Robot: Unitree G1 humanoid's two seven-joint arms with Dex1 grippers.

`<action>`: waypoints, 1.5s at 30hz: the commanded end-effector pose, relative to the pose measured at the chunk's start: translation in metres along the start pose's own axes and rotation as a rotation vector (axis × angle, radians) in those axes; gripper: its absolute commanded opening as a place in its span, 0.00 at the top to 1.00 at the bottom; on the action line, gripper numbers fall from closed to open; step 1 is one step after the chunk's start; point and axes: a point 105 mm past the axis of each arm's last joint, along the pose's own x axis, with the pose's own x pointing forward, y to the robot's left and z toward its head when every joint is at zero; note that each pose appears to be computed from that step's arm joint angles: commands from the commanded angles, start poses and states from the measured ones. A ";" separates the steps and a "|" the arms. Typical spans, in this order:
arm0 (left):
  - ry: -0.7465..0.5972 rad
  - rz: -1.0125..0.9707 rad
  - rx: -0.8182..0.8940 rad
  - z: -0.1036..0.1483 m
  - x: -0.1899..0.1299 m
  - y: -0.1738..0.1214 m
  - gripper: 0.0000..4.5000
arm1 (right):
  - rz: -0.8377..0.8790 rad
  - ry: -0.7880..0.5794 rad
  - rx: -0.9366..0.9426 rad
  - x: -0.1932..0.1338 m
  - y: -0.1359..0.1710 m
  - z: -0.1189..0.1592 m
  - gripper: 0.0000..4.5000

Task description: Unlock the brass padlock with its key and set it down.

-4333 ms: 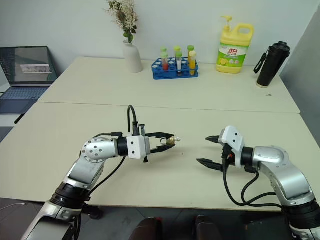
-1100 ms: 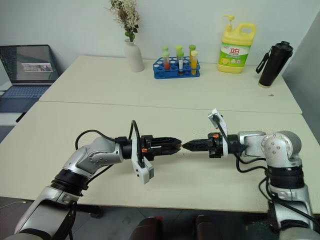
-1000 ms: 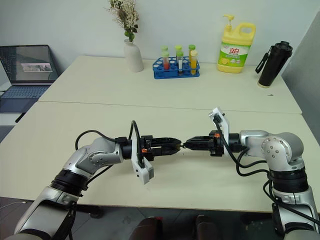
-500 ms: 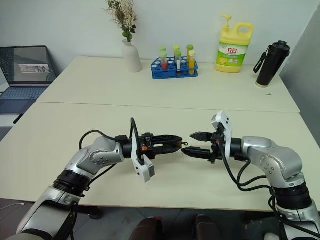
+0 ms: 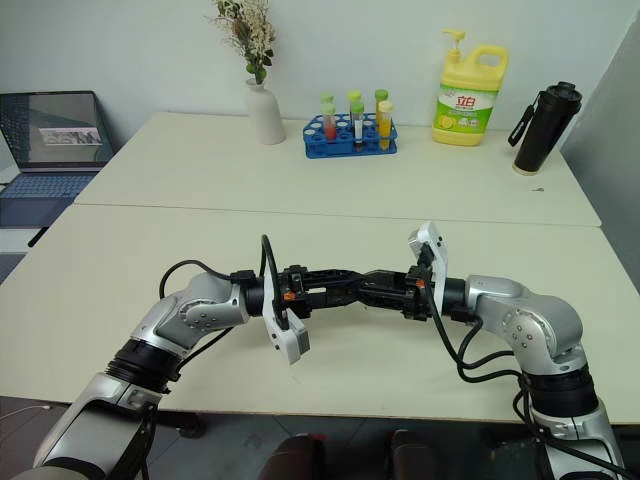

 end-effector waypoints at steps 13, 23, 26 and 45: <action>-0.063 0.006 -0.088 0.012 0.000 0.002 0.63 | 0.033 -0.022 -0.049 0.002 0.006 0.011 0.97; -0.039 0.056 -0.289 0.018 -0.019 0.013 0.00 | -0.021 -0.022 -0.076 -0.002 -0.007 0.010 0.97; -0.031 0.058 -0.455 0.024 -0.024 0.015 0.00 | -0.056 -0.020 -0.088 -0.006 -0.017 0.011 0.97; 0.113 0.230 -1.041 -0.039 -0.042 0.042 0.99 | 0.038 -0.020 -0.217 -0.009 0.000 0.026 0.97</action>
